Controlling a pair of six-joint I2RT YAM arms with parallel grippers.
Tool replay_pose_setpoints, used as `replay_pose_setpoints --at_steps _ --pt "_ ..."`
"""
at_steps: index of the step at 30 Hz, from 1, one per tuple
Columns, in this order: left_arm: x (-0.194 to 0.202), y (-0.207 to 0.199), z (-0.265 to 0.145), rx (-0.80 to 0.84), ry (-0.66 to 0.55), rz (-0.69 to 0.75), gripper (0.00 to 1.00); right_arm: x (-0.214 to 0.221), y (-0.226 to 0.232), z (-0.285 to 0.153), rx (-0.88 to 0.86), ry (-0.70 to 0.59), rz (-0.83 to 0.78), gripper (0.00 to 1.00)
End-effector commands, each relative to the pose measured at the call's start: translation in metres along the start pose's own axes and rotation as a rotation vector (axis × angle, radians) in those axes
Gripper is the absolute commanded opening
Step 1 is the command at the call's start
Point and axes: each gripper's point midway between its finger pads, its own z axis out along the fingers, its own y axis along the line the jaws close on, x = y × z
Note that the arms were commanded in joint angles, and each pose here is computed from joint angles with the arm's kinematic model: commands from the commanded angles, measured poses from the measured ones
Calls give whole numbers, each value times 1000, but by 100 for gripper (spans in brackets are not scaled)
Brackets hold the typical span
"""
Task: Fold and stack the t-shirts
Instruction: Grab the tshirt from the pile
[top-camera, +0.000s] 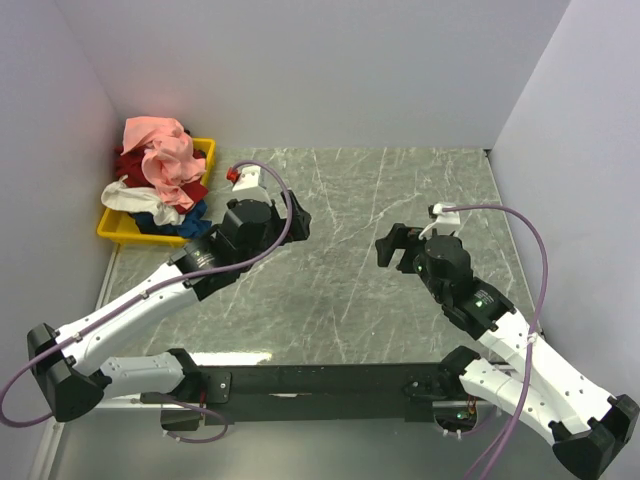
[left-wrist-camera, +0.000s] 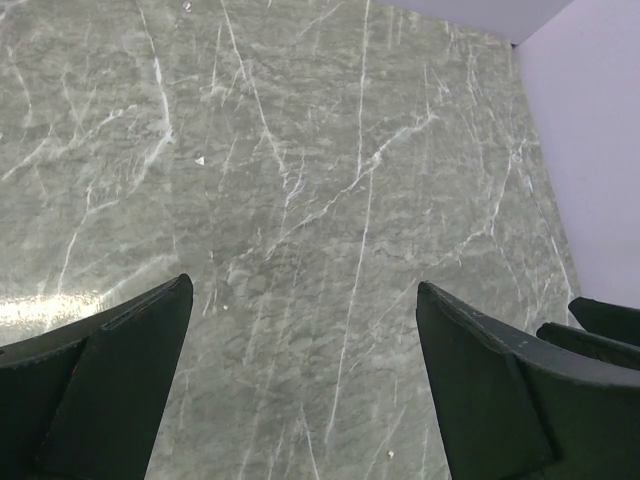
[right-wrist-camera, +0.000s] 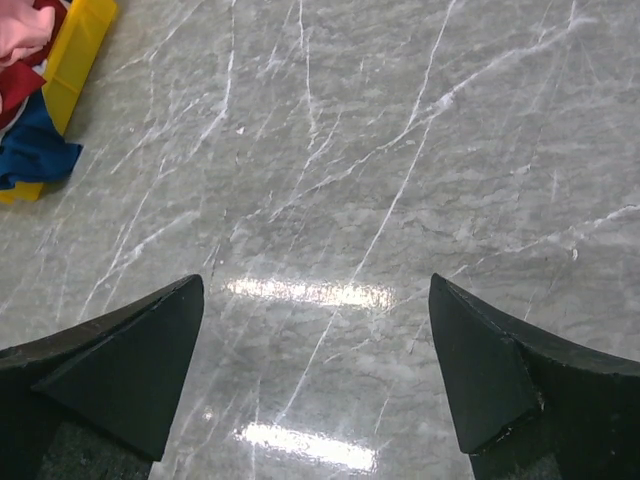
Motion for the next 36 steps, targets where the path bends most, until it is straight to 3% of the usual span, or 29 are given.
replay_pose_setpoints --at_steps 1,11,17,24,33,36 --pt "-19 -7 -1 -5 -42 -46 99 -14 9 -6 -32 -25 23 99" --pt "-45 25 7 -127 -109 -85 99 3 18 -6 -86 58 -3 96" --pt "-89 97 30 -315 -137 -114 97 13 26 -8 -140 94 -1 92" --pt "-152 212 29 -669 -264 -147 96 19 30 -14 -194 95 9 91" --pt "-204 320 39 -922 -340 -150 92 22 34 -16 -226 100 0 91" --pt "-220 336 58 -924 -349 -119 90 23 32 -16 -222 98 0 91"
